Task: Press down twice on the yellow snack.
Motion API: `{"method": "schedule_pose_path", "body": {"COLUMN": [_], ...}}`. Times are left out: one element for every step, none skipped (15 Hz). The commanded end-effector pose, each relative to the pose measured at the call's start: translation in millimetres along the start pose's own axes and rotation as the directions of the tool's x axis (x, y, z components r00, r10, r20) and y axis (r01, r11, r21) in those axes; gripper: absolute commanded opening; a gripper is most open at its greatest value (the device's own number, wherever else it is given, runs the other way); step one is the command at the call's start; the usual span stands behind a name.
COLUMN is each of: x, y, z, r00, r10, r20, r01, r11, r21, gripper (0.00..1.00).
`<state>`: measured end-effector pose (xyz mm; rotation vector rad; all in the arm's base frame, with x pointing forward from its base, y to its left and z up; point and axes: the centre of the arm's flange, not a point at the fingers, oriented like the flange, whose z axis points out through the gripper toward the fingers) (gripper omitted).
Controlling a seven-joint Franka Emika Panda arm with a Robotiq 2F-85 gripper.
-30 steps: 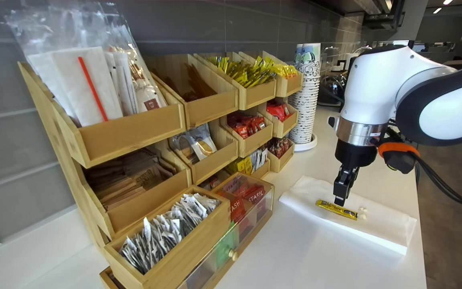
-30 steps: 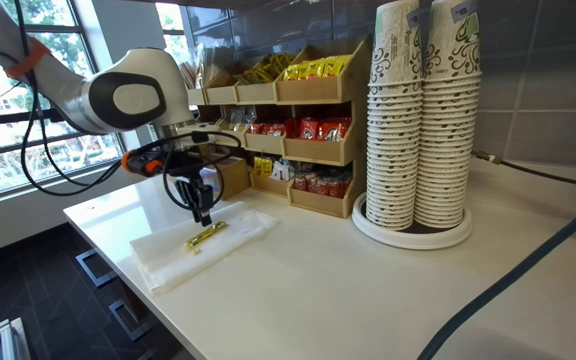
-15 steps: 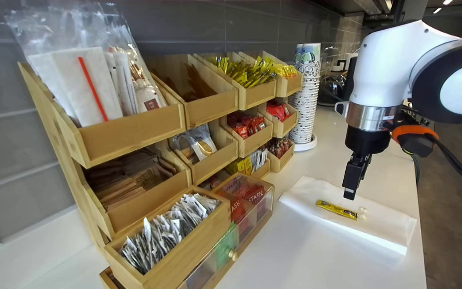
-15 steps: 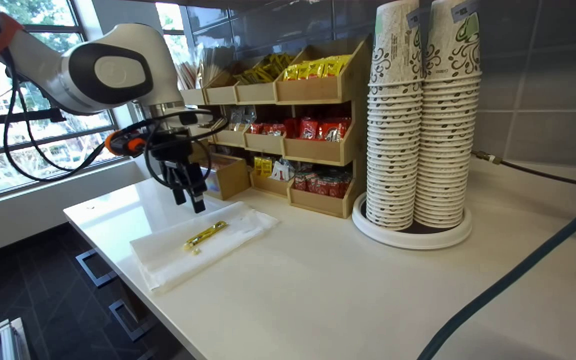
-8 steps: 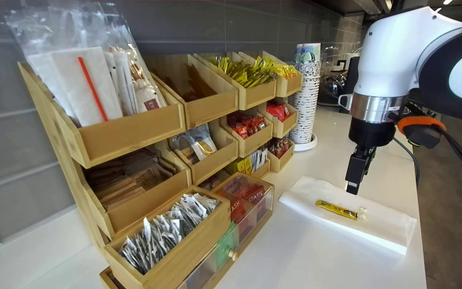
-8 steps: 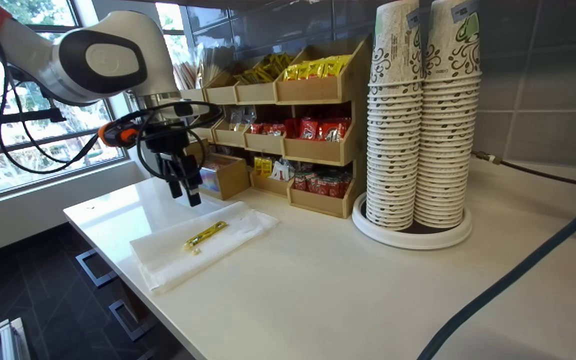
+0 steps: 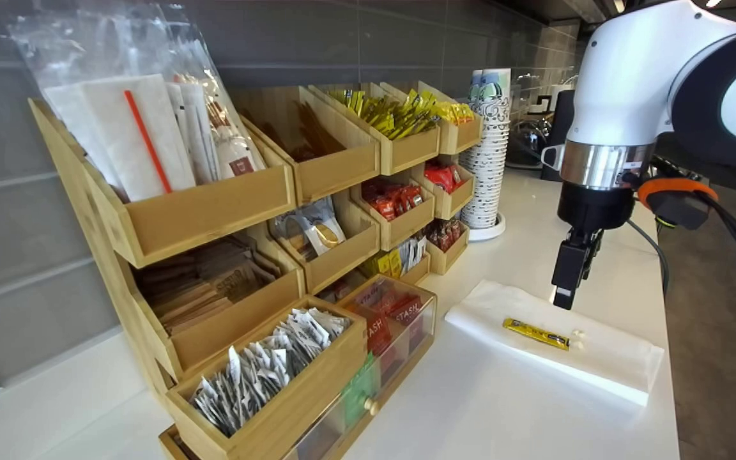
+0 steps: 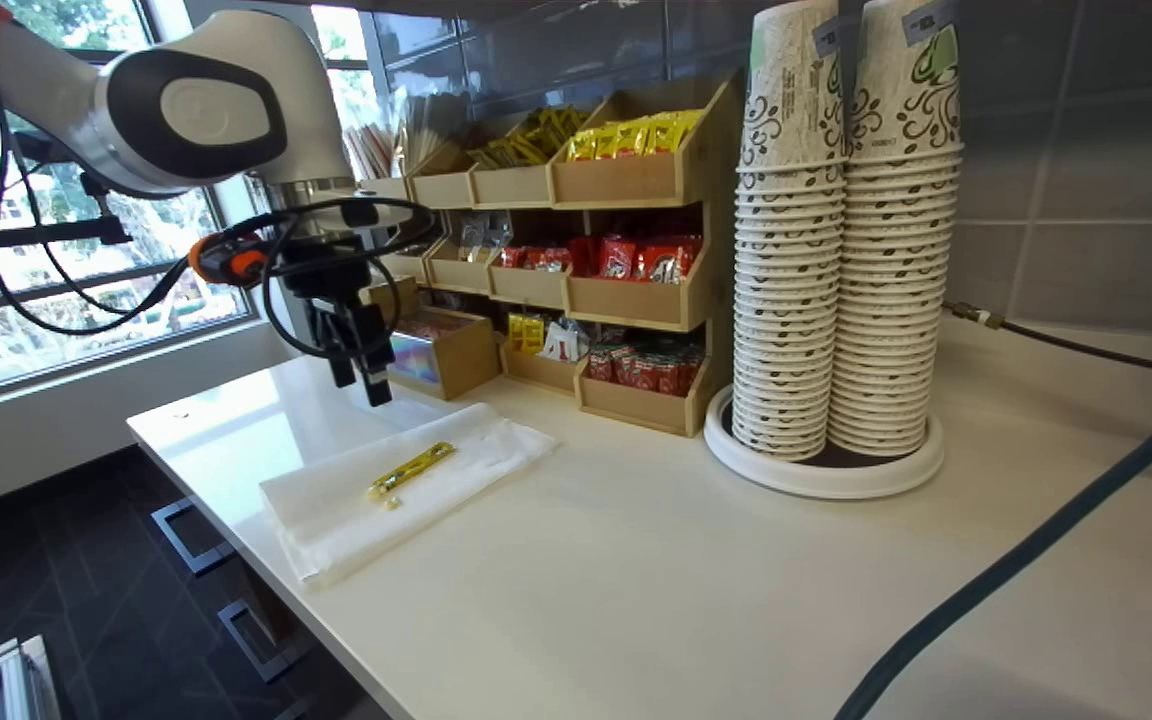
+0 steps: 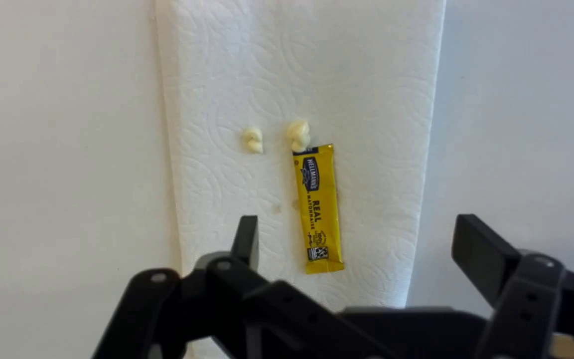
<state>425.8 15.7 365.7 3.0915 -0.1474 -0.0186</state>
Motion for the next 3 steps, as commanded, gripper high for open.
{"method": "schedule_pose_path", "body": {"x": [0.0, 0.0, 0.0], "y": [0.0, 0.0, 0.0], "z": [0.0, 0.0, 0.0], "r00": [1.000, 1.000, 1.000], "r10": [0.000, 0.000, 0.000], "r20": [0.000, 0.000, 0.000], "r01": [0.000, 0.000, 0.000], "r11": [1.000, 1.000, 1.000], "r21": [0.000, 0.000, 0.000], "gripper": [1.00, 1.00, 1.00]}}
